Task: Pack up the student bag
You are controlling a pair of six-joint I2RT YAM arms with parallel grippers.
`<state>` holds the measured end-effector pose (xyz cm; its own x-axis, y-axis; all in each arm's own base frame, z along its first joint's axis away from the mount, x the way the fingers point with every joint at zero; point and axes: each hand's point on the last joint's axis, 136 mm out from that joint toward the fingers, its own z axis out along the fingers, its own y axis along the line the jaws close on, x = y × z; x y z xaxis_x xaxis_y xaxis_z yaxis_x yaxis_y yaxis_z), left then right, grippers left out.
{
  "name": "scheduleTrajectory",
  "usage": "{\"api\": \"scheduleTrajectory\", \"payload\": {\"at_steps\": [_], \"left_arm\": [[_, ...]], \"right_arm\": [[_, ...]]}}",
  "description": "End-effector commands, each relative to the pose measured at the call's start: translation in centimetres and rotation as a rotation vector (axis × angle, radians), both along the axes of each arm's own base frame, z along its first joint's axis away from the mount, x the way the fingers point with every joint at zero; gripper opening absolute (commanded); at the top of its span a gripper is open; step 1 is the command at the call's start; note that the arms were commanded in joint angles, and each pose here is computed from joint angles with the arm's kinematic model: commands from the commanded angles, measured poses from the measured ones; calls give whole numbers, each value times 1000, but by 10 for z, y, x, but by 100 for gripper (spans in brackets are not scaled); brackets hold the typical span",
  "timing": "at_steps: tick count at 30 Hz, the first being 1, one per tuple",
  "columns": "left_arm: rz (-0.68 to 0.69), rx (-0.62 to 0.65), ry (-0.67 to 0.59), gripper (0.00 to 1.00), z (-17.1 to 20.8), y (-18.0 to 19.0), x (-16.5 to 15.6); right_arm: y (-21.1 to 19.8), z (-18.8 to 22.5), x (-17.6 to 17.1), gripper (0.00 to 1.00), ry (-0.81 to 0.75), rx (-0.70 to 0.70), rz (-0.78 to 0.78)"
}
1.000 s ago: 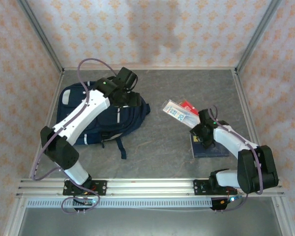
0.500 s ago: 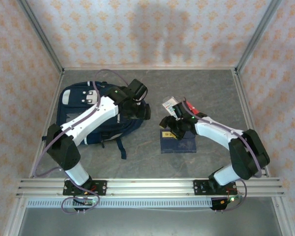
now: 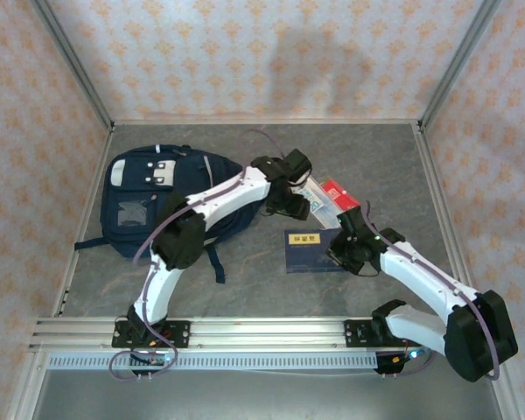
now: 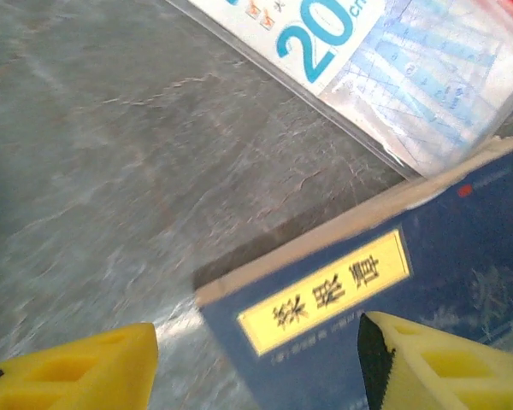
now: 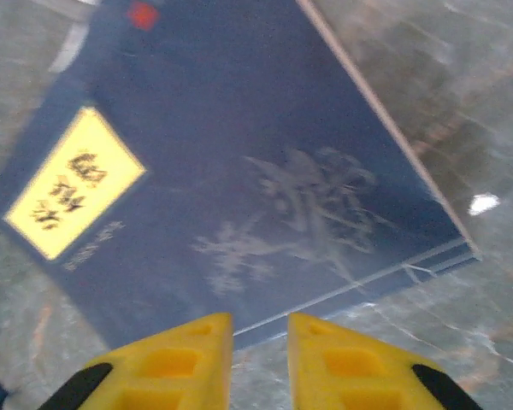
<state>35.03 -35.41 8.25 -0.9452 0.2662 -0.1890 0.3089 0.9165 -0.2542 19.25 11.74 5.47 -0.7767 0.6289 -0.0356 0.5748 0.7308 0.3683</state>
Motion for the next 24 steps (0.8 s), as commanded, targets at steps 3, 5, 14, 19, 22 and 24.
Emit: {"api": "scheduleTrajectory", "payload": {"at_steps": [3,5,14,19,22,24], "left_arm": [[-44,3,42,62,-28,-14,-2],[-61,5,50,62,-35,-19,-4],[-173,-47,137,56,-49,-32,-48],[-227,-9,150,54,-48,-17,-81],[-224,7,154,52,-46,-3,-97],[-226,19,150,52,-44,7,-109]], "right_arm": [[-25,-9,-15,20,33,-121,-18],[-30,-14,-18,19,48,-144,-25],[-28,-27,-7,18,73,-186,6],[-23,-35,5,18,103,-211,41],[-15,-41,15,16,102,-195,48],[1,-44,27,16,91,-139,65]]}}
